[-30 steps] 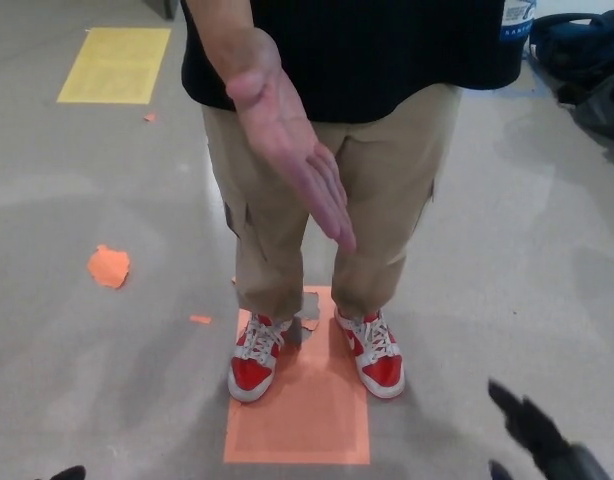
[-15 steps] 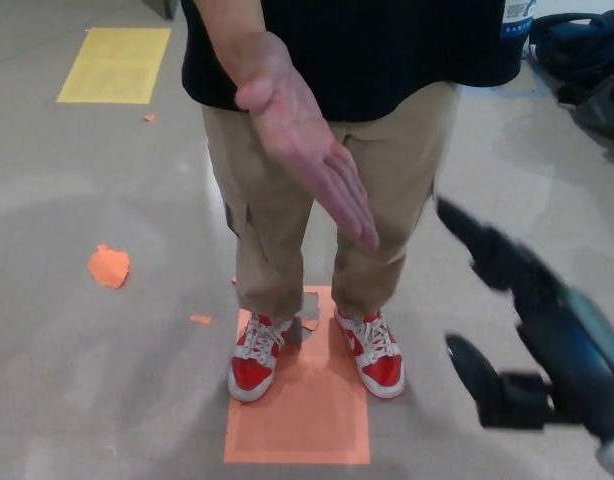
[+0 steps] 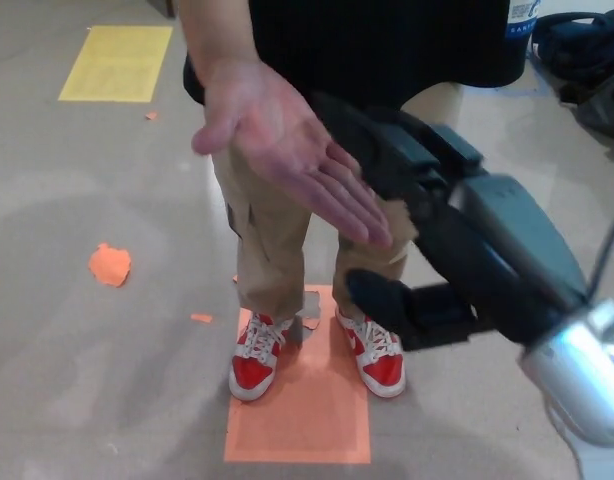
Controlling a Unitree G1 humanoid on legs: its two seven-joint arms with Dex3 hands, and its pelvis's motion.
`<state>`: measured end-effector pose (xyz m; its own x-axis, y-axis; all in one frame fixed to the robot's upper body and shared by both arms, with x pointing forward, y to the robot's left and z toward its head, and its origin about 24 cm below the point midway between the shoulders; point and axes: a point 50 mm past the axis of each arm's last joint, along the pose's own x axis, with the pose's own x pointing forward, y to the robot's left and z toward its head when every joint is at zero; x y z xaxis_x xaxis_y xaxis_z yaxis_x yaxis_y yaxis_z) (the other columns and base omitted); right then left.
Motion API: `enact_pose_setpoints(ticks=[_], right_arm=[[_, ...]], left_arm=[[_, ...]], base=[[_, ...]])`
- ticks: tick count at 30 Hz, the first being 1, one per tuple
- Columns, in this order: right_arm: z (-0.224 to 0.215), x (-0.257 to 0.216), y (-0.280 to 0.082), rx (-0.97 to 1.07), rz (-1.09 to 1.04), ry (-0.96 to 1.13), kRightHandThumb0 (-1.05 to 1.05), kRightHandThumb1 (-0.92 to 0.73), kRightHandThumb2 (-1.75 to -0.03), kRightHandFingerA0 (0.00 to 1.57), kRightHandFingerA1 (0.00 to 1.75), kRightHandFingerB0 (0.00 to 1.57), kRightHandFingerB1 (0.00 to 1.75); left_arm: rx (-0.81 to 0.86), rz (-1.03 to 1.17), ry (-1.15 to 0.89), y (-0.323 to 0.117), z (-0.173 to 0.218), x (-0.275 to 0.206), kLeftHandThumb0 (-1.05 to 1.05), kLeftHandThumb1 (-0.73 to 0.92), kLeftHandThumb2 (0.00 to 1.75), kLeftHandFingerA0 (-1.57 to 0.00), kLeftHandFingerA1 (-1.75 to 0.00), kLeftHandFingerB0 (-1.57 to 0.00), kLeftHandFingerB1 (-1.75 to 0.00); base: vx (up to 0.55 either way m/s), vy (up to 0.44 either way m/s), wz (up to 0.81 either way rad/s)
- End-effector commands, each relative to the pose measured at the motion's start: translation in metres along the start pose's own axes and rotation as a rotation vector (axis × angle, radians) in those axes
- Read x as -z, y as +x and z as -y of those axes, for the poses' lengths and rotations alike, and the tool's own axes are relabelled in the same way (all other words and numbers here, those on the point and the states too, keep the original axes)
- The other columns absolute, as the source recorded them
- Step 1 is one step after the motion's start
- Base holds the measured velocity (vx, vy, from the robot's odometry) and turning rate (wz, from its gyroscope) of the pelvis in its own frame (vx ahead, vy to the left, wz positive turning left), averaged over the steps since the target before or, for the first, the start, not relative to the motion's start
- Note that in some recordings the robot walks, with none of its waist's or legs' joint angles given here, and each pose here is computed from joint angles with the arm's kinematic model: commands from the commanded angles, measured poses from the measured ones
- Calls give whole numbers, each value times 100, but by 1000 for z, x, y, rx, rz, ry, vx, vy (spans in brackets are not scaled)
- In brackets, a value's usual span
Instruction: The robot extends its right arm to grab a person's hand and shakes it
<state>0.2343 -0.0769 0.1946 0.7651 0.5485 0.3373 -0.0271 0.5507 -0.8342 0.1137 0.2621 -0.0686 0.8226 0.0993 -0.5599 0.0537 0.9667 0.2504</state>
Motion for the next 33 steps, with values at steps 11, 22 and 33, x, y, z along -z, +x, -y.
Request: enact_pose_setpoints(ticks=[11,22,33], right_arm=[[-10,26,84,-155,-463,-328,-95,-70,-109,0,17,0,12],[-25,67,117,-178,-691,-376,-94,-64,-105,0,15,0,7],[-29,83,132,-142,-617,-344,-32,-74,-63,83,78,42,42]], left_arm=[[12,85,-15,-1,-9,-10,-65,77,105,-3,-41,0,-34],[10,113,-28,-1,-6,-16,-58,73,100,-4,-42,0,-36],[11,105,-32,0,-6,-16,-63,76,103,-2,-40,-1,-34]], base=[[0,0,0],[0,0,0],[0,0,0]])
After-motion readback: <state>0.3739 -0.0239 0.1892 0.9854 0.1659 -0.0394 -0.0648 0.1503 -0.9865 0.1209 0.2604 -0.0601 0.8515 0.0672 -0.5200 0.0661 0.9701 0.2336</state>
